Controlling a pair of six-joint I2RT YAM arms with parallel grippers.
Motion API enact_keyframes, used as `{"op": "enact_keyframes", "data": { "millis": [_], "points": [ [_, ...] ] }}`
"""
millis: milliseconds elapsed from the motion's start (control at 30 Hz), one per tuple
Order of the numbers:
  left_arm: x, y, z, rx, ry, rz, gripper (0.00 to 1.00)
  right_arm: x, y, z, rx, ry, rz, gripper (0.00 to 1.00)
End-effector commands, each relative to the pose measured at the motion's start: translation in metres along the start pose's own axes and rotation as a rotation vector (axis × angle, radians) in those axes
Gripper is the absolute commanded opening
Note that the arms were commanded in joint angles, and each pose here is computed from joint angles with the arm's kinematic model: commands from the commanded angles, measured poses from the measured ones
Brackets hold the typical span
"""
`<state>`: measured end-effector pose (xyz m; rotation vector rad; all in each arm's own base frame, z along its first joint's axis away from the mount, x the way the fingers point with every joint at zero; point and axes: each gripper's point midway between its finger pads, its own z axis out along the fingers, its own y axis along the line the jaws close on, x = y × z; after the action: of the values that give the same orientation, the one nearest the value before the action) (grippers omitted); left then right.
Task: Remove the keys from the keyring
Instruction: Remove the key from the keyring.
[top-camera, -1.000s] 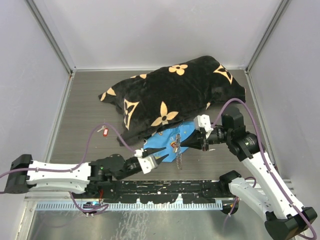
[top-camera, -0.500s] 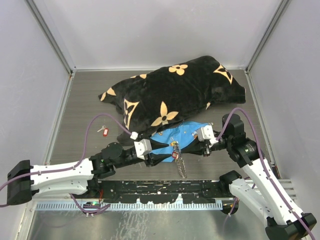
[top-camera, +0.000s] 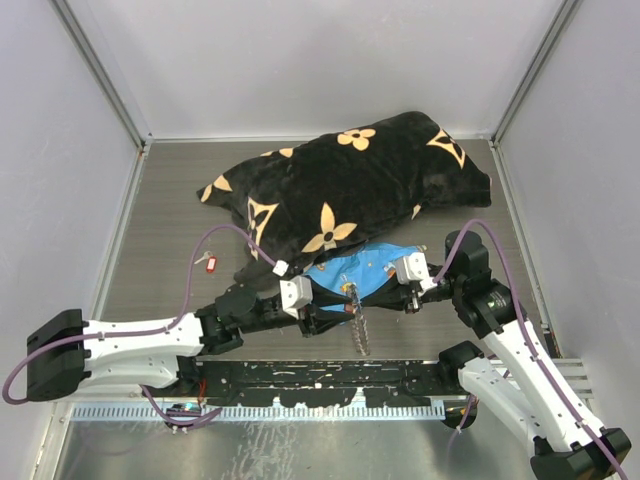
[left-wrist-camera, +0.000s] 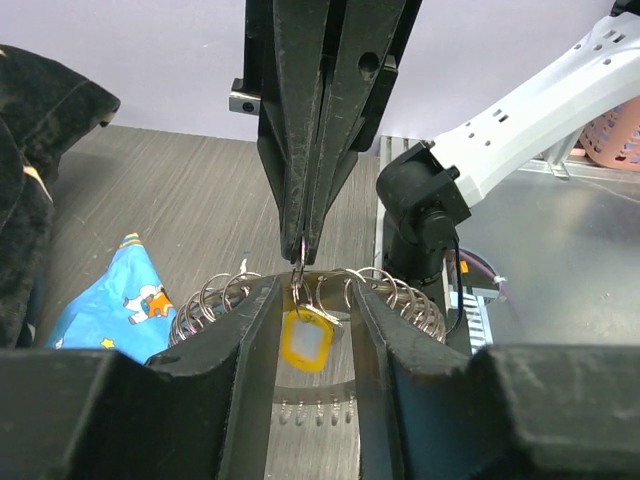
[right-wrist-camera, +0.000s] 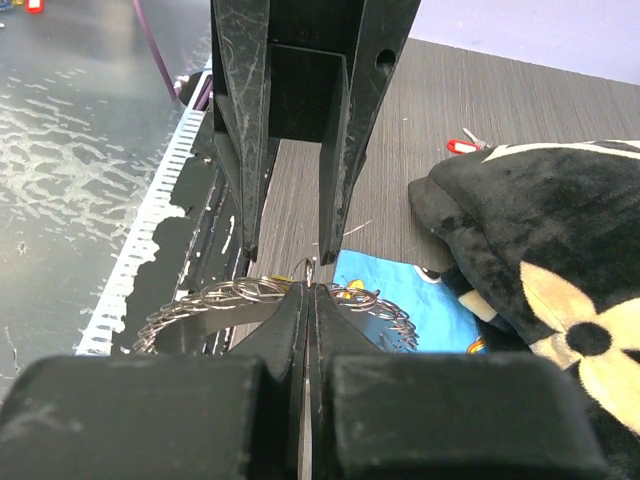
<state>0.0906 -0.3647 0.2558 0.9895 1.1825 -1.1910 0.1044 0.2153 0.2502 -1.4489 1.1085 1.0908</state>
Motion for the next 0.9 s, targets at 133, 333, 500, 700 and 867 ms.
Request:
{"op": "enact_keyframes", "data": {
  "millis": [133,333,500,700,867],
  "points": [
    [-0.041,0.003,0.014,0.0,-0.134,0.001,0.3,-0.02,0.0,-0.001,-0.014,-0.051,-0.075,0.01],
    [-0.04,0.005,0.015,-0.01,-0.131,-0.002,0.27,-0.02,0.0,-0.001,-0.017,-0.054,-0.071,0.01],
    [-0.037,0.005,0.016,-0.012,-0.122,-0.006,0.24,-0.021,0.0,-0.001,-0.019,-0.06,-0.069,0.01],
    [-0.034,0.006,0.017,-0.017,-0.111,-0.004,0.2,-0.022,0.0,0.0,-0.023,-0.063,-0.063,0.01],
    [-0.034,0.006,0.017,-0.014,-0.109,-0.003,0.1,-0.021,0.001,0.0,-0.024,-0.063,-0.06,0.01]
  ]
}}
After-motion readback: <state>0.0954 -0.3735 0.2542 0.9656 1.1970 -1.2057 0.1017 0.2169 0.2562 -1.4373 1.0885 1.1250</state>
